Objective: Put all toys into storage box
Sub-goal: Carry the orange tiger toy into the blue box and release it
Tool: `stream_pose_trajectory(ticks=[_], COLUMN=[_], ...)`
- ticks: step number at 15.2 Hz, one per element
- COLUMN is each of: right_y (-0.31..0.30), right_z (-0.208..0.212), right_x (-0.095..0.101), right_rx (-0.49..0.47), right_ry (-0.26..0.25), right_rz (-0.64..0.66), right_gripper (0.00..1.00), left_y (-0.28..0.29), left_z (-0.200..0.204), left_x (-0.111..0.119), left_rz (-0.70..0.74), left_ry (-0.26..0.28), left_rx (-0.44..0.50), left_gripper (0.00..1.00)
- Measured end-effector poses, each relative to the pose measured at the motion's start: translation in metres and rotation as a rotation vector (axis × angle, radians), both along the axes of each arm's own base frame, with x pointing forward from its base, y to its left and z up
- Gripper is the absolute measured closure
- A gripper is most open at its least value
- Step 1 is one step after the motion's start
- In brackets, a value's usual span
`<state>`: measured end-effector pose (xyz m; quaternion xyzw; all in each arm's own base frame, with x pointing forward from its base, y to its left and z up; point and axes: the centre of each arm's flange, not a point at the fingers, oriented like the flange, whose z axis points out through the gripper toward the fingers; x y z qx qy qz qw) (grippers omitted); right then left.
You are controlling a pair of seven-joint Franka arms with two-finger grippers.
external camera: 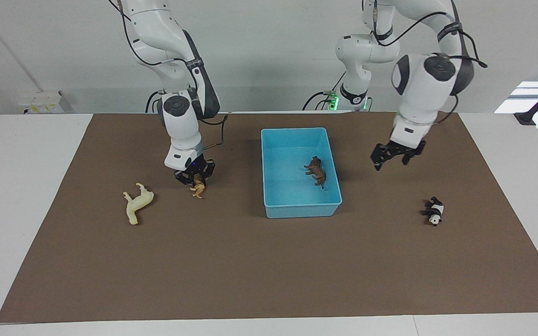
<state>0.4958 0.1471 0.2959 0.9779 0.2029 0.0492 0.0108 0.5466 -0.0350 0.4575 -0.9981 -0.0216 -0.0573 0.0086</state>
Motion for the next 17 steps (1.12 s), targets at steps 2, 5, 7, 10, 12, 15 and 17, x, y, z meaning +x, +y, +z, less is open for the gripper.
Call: stream_pose_trajectory(ticks=[2,5,7,10,12,15,17], right_y=[0.008,0.037,0.095,0.195,0.246,0.291,0.307], right_z=[0.036,0.144,0.206,0.233,0.215,0.165,0.133], right_x=[0.021,0.063,0.07,0.059,0.045,0.03,0.021], right_rx=[-0.016,-0.016,0.031,0.096,0.11,0.124,0.12], right_ry=[0.034,0.048,0.033,0.028,0.027,0.016,0.026], right_rz=[-0.001,-0.078,-0.159,-0.209,-0.198,-0.164,-0.187], right_gripper=[0.66,0.66,0.66,0.66,0.66,0.66,0.58], left_y=[0.052,0.071,0.077,0.089,0.091,0.092,0.095], left_z=[-0.008,-0.047,-0.076,-0.104,-0.125,-0.15,-0.151], left_x=[0.009,0.026,0.036,0.045,0.049,0.053,0.055], left_rz=[-0.1,-0.223,-0.281,-0.299,-0.303,-0.306,-0.304], left_ry=[-0.035,-0.048,-0.054,-0.068,-0.074,-0.074,-0.078], left_rx=[0.022,0.058,0.095,0.104,0.1,0.095,0.096], left_gripper=[0.0,0.0,0.0,0.0,0.0,0.0,0.0])
